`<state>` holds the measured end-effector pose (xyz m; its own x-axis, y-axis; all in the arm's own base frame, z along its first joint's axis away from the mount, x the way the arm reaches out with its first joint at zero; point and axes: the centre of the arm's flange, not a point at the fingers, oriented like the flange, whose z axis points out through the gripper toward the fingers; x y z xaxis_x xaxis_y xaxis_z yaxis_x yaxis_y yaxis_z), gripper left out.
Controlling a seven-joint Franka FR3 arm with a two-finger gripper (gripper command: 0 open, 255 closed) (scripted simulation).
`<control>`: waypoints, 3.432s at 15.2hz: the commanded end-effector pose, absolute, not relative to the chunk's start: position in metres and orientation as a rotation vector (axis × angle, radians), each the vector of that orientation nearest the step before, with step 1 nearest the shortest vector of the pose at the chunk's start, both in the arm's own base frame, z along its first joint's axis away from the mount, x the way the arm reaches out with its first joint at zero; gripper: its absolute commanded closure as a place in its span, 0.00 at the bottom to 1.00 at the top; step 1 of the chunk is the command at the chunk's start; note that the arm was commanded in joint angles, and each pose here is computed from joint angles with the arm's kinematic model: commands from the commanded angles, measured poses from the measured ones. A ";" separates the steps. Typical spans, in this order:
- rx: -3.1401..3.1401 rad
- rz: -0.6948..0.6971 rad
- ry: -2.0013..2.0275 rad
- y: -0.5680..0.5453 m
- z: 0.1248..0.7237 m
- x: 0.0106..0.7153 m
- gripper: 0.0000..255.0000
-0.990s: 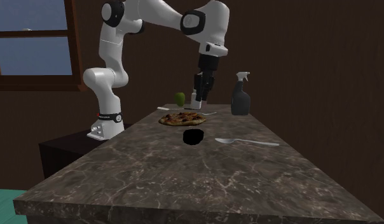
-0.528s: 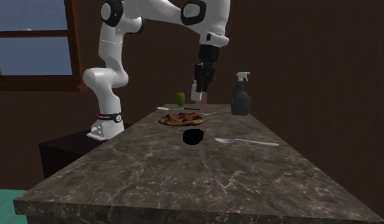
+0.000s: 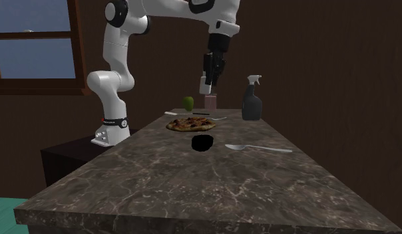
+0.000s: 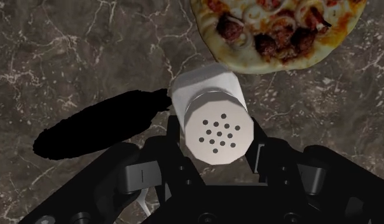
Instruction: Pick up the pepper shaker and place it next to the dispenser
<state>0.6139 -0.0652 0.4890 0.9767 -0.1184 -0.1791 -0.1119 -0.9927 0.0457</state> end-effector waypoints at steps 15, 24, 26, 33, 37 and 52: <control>3.088 -0.284 -0.180 -0.066 0.575 0.614 1.00; 3.088 -0.284 -0.180 0.007 0.587 0.583 1.00; 3.088 -0.284 -0.180 0.031 0.587 0.572 1.00; 3.088 -0.284 -0.180 0.116 0.588 0.535 1.00; 3.088 -0.284 -0.180 0.164 0.588 0.514 1.00; 3.088 -0.284 -0.180 0.346 0.588 0.436 1.00</control>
